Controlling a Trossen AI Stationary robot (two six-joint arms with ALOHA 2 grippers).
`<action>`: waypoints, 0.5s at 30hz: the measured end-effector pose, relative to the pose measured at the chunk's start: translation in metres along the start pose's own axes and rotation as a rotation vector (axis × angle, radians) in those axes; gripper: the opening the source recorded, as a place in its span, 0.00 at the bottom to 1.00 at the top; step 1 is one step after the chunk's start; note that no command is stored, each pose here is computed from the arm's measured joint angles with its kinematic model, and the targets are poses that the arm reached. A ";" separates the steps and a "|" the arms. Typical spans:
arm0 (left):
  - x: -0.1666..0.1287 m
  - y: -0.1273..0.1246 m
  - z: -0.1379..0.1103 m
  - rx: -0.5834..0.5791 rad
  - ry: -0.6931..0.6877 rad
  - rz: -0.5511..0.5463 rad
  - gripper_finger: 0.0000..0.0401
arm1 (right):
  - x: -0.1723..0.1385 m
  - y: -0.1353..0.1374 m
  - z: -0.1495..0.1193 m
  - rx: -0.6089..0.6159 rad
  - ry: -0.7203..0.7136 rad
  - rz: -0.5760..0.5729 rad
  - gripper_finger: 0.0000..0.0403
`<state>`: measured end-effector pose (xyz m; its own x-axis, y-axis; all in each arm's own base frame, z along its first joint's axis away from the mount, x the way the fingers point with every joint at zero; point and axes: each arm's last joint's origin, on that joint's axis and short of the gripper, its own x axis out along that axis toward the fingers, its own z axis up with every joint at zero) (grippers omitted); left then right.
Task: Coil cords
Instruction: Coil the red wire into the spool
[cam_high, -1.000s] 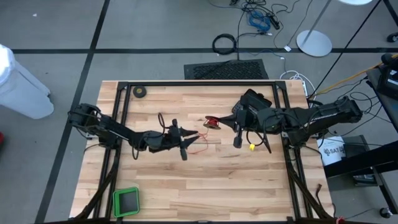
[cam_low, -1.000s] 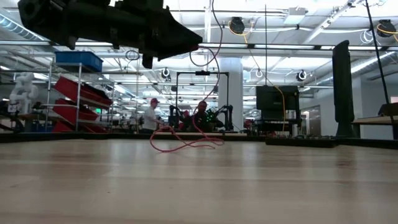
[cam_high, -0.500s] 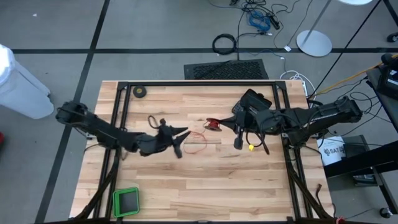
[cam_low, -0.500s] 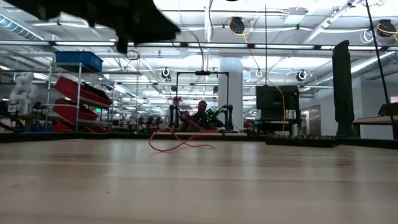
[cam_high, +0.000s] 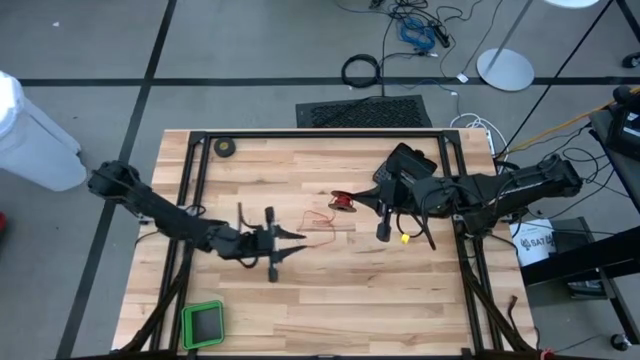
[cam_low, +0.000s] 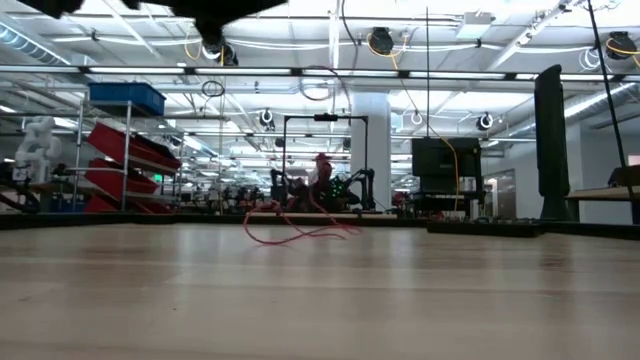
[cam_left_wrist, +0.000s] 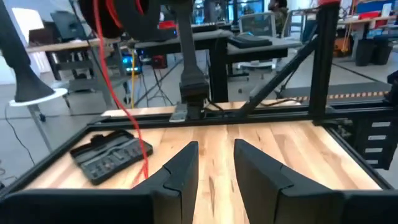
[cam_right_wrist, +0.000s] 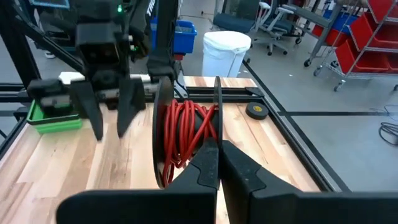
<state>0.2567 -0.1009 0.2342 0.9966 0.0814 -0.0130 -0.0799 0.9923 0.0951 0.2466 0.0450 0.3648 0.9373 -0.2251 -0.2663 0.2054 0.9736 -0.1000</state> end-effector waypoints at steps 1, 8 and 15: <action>0.006 0.000 -0.001 0.001 0.004 0.004 0.27 | 0.000 -0.001 0.000 -0.005 -0.001 -0.002 0.00; 0.049 0.012 -0.009 0.025 0.051 0.095 0.27 | 0.002 -0.005 0.006 -0.019 -0.054 -0.018 0.00; 0.060 0.024 -0.023 0.064 0.164 0.146 0.27 | 0.002 -0.005 0.006 -0.033 -0.051 -0.019 0.00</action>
<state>0.3143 -0.0698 0.2129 0.9574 0.2431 -0.1560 -0.2162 0.9612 0.1712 0.2490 0.0399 0.3703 0.9467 -0.2402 -0.2145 0.2146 0.9672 -0.1359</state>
